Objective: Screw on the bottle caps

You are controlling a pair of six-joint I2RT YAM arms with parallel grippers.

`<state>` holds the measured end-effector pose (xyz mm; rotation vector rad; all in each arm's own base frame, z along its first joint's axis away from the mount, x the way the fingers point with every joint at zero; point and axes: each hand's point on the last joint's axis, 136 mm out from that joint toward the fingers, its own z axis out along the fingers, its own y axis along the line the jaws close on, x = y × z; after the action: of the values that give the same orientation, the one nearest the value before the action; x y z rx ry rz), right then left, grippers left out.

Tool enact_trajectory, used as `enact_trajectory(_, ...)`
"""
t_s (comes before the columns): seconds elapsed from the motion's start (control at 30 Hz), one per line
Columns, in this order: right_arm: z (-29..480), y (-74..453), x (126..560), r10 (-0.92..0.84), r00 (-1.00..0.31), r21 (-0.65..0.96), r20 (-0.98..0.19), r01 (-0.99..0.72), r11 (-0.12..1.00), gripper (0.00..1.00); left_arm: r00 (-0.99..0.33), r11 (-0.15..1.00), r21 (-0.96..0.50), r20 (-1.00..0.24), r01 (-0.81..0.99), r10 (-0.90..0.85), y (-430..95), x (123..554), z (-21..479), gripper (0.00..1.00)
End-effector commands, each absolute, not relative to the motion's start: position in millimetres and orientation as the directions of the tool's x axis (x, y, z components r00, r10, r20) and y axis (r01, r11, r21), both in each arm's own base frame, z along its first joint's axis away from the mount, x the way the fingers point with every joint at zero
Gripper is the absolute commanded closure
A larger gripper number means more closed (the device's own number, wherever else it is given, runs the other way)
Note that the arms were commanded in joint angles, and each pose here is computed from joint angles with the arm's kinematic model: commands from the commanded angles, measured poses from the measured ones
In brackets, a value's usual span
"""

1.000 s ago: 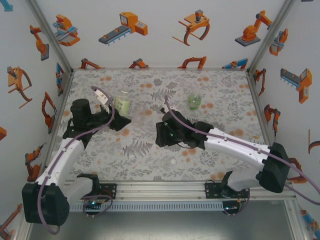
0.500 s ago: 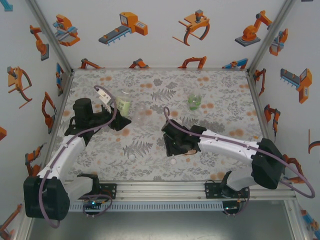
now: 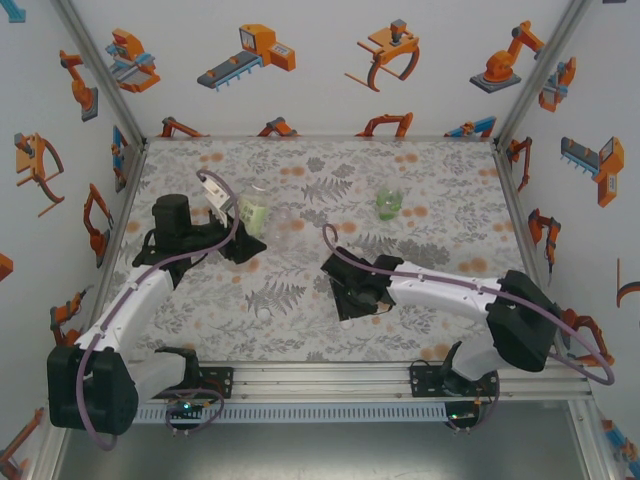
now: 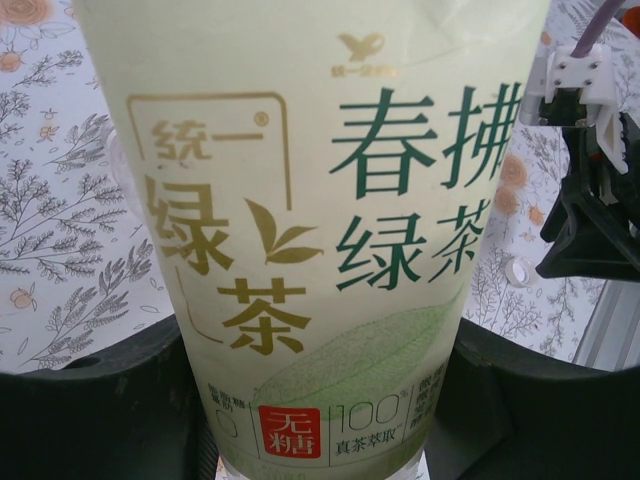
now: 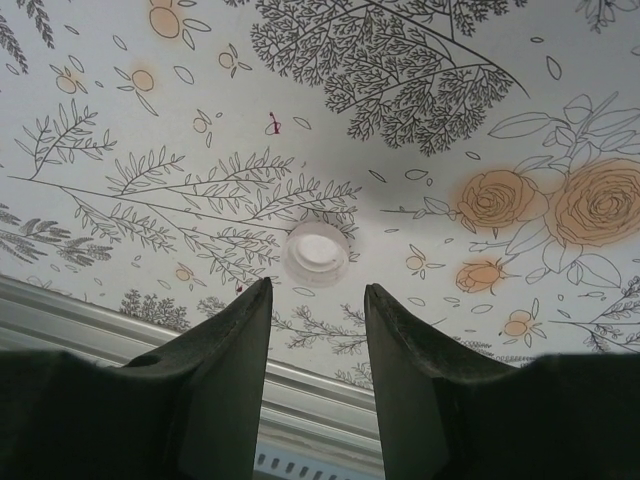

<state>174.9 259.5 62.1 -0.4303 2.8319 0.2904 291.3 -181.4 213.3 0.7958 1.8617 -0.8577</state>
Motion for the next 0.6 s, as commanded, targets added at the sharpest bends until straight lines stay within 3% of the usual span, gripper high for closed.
enact_trajectory(0.0, 55.3, 266.2, 170.0, -0.318, -0.908, 0.136, -0.272, -0.364, 0.922, 0.59, -0.325, 0.525, -0.187, -0.928, 0.830, 0.183, -185.4, 290.5, 229.9, 1.00)
enact_trajectory(0.57, 46.0, 273.7, 167.6, -0.376, -0.890, 0.094, -0.257, -0.410, 0.907, 0.60, -0.324, 0.527, -0.181, -0.926, 0.830, 0.191, -185.4, 290.4, 230.0, 1.00)
